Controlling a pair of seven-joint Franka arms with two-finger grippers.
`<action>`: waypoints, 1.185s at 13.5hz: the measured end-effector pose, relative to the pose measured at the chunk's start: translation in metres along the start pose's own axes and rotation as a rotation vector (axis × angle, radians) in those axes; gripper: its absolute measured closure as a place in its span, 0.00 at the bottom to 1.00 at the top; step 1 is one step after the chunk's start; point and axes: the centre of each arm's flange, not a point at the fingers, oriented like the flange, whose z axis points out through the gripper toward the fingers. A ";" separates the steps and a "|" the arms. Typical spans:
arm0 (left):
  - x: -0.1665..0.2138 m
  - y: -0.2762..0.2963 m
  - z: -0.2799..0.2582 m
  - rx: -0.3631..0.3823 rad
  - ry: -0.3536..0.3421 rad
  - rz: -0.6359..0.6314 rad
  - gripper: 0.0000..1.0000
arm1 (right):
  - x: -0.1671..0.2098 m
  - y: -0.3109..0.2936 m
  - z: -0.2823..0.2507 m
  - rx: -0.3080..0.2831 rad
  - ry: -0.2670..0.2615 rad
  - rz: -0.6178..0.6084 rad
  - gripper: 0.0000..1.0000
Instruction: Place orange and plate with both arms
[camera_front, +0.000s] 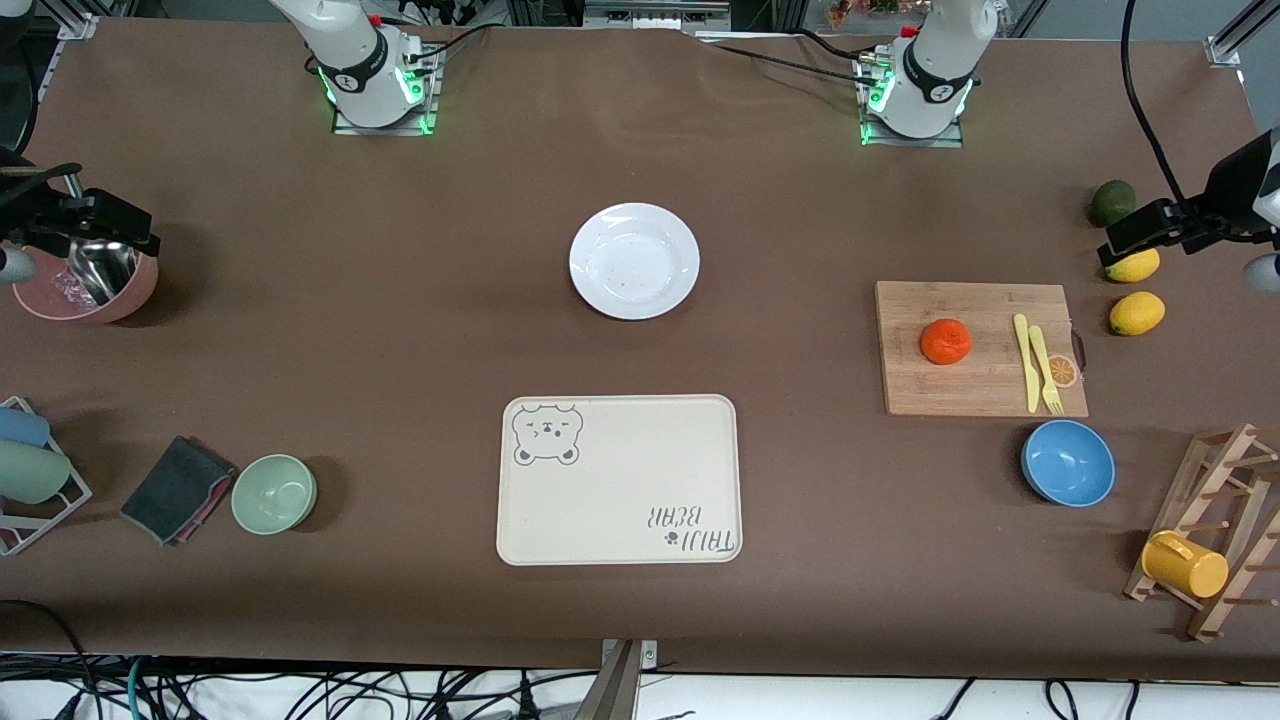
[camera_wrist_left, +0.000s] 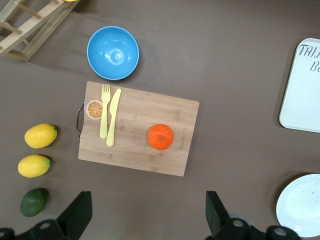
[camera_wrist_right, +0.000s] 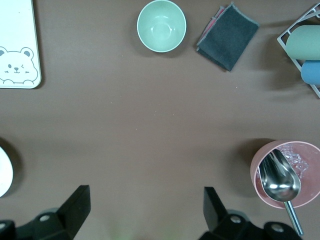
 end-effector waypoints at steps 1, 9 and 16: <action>0.000 0.000 0.000 0.000 0.000 0.000 0.00 | 0.000 0.000 0.000 0.000 0.000 0.000 0.00; -0.001 -0.001 0.002 0.002 -0.015 -0.002 0.00 | 0.000 0.000 0.000 0.000 0.000 0.000 0.00; -0.004 -0.002 0.003 0.006 -0.035 -0.003 0.00 | 0.000 0.000 0.000 0.000 0.000 0.000 0.00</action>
